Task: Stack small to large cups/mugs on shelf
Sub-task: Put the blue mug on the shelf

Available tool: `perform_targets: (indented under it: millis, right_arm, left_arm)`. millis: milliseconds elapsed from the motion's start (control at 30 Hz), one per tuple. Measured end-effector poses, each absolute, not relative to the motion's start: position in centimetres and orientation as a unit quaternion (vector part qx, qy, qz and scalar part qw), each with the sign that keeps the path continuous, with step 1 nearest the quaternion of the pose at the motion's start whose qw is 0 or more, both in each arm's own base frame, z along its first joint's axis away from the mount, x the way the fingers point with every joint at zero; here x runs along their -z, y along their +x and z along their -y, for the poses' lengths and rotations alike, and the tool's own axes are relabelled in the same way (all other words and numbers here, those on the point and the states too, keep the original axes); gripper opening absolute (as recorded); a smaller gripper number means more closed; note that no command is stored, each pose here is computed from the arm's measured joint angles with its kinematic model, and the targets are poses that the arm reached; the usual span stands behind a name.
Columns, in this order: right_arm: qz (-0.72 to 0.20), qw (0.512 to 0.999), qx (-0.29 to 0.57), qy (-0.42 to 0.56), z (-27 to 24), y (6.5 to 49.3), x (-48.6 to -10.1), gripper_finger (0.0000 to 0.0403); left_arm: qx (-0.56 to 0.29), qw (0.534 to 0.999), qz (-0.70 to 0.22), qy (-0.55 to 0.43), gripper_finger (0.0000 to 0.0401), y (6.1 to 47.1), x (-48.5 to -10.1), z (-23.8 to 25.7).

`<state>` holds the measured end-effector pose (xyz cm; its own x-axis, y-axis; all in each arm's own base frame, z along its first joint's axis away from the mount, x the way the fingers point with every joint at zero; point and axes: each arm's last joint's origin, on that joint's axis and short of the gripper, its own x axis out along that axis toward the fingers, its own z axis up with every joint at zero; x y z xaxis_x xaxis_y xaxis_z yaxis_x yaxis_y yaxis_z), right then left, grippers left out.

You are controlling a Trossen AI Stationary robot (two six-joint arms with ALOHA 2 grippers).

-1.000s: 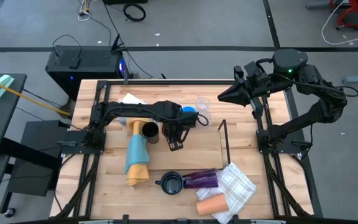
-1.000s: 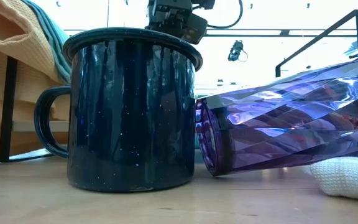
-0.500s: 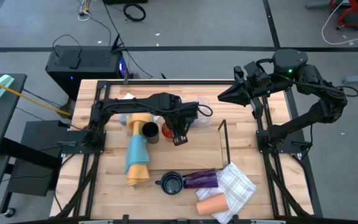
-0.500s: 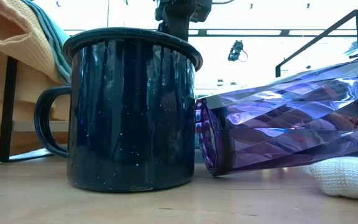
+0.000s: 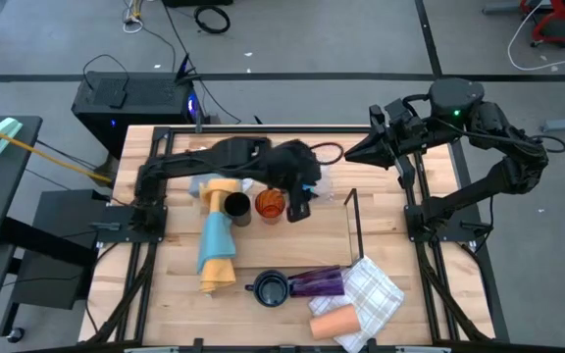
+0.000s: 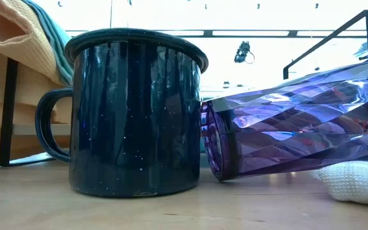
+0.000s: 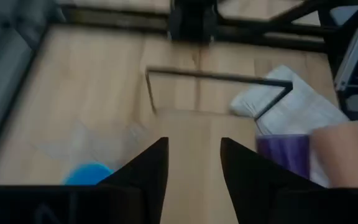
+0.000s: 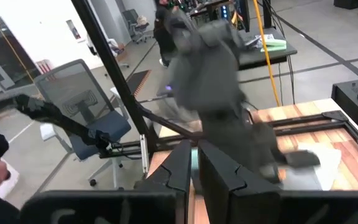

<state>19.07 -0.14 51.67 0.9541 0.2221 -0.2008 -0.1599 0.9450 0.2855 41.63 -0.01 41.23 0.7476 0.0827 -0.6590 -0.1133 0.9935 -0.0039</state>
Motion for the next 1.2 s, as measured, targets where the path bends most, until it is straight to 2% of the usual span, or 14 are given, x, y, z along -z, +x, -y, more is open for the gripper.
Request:
perform_targets:
  millis: [267,500,700,1000,1200]
  right_arm:
    - [-0.13,0.979,-0.081,0.132,0.2,18.7,-51.4,0.0038]
    - [-0.174,0.974,-0.065,0.129,0.3,18.4,-50.6,0.0038]
    - [-0.192,0.972,-0.055,0.12,0.3,18.4,-50.1,0.0038]
    - [-0.176,0.978,-0.04,0.106,0.7,20.0,-48.7,0.0038]
    - [-0.143,0.983,-0.032,0.107,1.2,20.4,-48.3,0.0038]
  left_arm:
    - [-0.106,0.956,-0.272,0.007,0.0124,39.3,-45.1,-2.8]
    - [-0.082,0.992,-0.096,0.023,0.01,36.2,-51.2,-2.7]
    - [-0.068,0.998,-0.002,0.015,0.0081,33.6,-54.5,-1.5]
    - [0.035,0.991,0.126,-0.021,0.0077,33.6,-56.8,0.9]
    - [0.078,0.981,0.162,-0.068,0.0077,36.2,-54.5,1.5]
